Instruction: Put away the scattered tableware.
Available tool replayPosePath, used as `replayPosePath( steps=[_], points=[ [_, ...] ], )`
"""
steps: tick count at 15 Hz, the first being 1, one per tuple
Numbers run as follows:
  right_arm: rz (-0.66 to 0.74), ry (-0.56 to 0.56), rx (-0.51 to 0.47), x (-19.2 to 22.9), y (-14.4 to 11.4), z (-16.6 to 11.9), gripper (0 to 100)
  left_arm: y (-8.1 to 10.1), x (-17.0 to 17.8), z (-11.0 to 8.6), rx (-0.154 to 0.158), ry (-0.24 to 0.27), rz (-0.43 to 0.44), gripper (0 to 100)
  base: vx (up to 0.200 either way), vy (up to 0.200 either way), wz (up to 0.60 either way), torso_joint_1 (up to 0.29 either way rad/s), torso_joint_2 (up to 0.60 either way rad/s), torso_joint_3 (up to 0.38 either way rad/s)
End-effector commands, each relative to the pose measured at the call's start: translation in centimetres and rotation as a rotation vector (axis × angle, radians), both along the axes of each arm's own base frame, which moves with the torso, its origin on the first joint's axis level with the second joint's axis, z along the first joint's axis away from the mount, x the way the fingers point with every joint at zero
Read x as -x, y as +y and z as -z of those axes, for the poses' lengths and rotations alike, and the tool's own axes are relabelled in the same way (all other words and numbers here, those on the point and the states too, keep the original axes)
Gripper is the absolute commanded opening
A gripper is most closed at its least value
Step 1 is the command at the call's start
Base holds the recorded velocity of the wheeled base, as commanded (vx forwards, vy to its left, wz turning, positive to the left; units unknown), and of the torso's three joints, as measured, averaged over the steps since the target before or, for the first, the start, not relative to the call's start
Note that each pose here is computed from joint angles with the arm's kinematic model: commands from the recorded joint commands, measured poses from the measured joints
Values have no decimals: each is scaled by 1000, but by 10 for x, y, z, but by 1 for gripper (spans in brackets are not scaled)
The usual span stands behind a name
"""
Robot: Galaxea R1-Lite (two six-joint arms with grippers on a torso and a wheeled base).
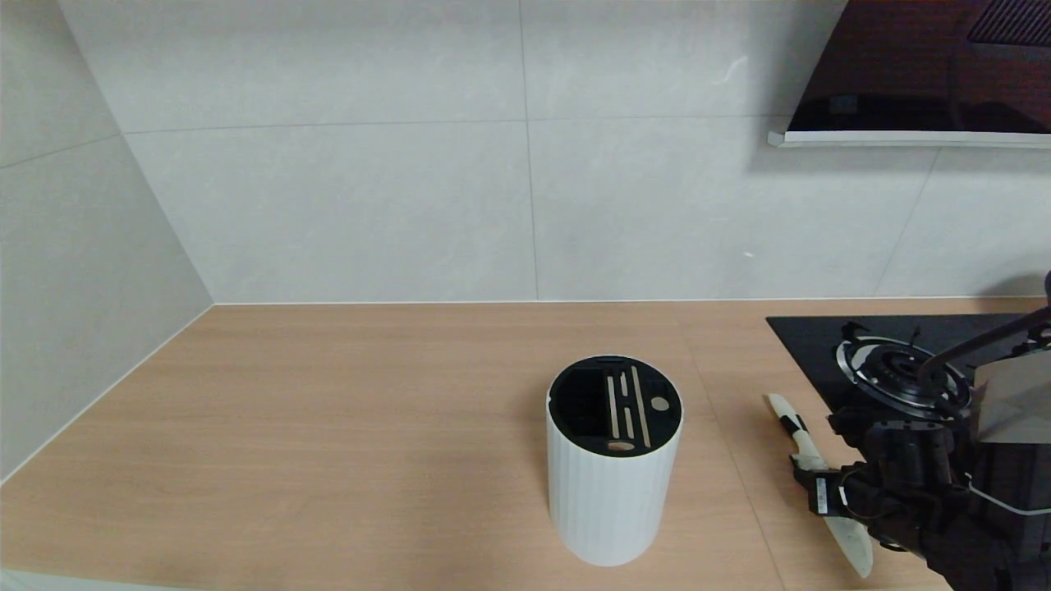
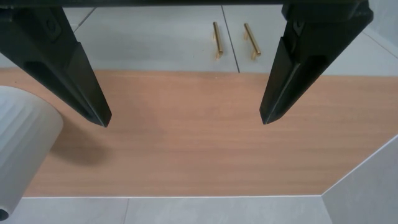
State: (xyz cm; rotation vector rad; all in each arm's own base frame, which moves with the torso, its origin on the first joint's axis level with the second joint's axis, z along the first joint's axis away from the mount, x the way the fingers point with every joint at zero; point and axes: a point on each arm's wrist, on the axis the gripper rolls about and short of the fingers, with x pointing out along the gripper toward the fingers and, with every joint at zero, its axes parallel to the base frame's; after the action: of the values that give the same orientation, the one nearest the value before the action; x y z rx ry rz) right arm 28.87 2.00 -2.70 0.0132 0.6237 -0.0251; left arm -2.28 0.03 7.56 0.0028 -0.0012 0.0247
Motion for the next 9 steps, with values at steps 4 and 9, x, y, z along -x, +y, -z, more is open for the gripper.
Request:
replayPosePath(
  steps=[4,9],
  points=[
    [14,-80,4,-1,-1,-16,0,0,0,0,-2,0,0,100,0,0,0,0,0,0],
    [9,-268,0,14,-3,-77,0,0,0,0,-11,-2,2,100,0,0,0,0,0,0]
  ],
)
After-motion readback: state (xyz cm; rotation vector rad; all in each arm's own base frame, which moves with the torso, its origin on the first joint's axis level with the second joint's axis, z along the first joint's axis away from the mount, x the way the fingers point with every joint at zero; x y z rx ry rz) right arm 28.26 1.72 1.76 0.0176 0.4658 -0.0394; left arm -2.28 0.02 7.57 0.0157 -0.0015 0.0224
